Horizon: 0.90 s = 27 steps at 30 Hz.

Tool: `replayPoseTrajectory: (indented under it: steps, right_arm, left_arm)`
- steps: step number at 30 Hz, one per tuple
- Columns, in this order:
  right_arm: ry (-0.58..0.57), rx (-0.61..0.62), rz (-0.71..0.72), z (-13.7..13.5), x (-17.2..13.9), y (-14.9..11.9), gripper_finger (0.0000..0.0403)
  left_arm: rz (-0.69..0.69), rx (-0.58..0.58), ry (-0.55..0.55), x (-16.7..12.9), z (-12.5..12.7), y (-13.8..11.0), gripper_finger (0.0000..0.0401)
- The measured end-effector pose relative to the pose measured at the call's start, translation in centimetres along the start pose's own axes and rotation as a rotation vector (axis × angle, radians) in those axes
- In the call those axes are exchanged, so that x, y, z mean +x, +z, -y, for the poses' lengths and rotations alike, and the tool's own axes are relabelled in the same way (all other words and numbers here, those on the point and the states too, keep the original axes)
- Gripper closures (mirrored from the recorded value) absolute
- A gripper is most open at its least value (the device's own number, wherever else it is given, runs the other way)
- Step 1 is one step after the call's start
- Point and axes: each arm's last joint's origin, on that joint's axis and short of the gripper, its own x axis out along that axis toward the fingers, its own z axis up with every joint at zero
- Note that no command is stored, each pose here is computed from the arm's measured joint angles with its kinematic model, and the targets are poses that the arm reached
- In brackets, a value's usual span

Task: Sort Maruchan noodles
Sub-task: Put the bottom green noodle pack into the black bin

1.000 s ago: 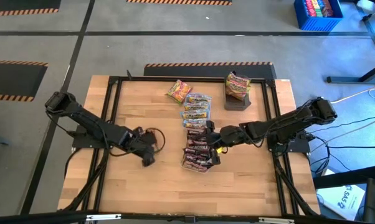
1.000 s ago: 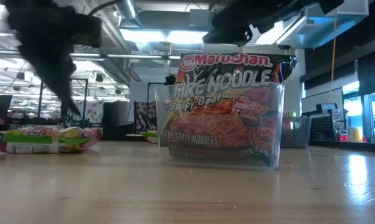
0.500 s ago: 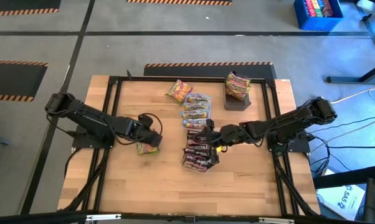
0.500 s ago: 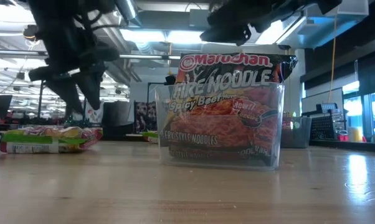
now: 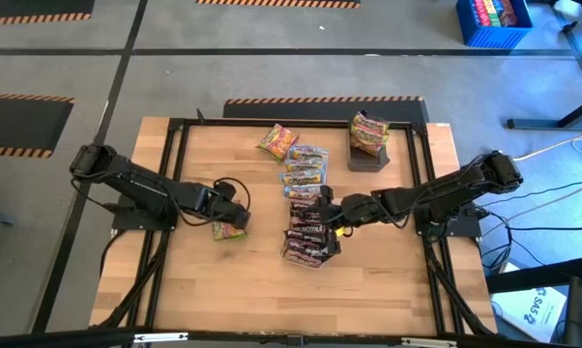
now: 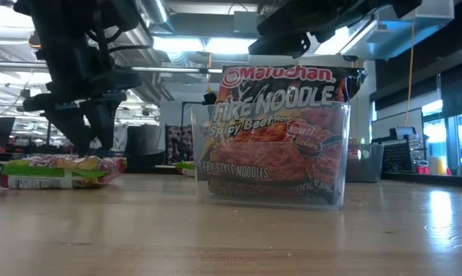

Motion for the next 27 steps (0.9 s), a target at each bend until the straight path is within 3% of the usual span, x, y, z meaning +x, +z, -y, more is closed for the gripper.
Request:
replayPoseTrajectory:
  steps: [4,8,11,16,18,24,27]
  right_arm:
    - [0.000,0.002,-0.001,0.0,0.0,0.0,0.0123]
    - [0.001,-0.005,-0.002,0.0,0.0,0.0,0.0123]
    - [0.001,-0.006,-0.002,0.0,0.0,0.0,0.0123]
    - [0.001,-0.006,-0.003,0.0,0.0,0.0,0.0123]
    - [0.001,-0.006,-0.003,0.0,0.0,0.0,0.0123]
    - [0.000,-0.003,0.027,0.0,0.0,0.3,0.0123]
    - [-0.001,0.000,0.052,0.0,0.0,0.5,0.0123]
  left_arm:
    - [-0.041,0.028,0.000,0.6,-0.1,-0.9,0.0182]
    - [-0.072,0.150,0.022,1.2,-0.4,-1.8,0.0182]
    - [-0.077,0.316,-0.009,1.2,0.0,-2.5,0.0182]
    - [-0.132,0.736,-0.178,0.1,1.3,-4.3,0.0182]
    - [-0.160,0.821,-0.224,-0.8,2.0,-4.9,0.0182]
    - [-0.168,0.805,-0.219,-4.6,3.2,-5.2,0.0182]
    - [-0.088,0.803,-0.218,-5.8,3.2,-6.0,0.0182]
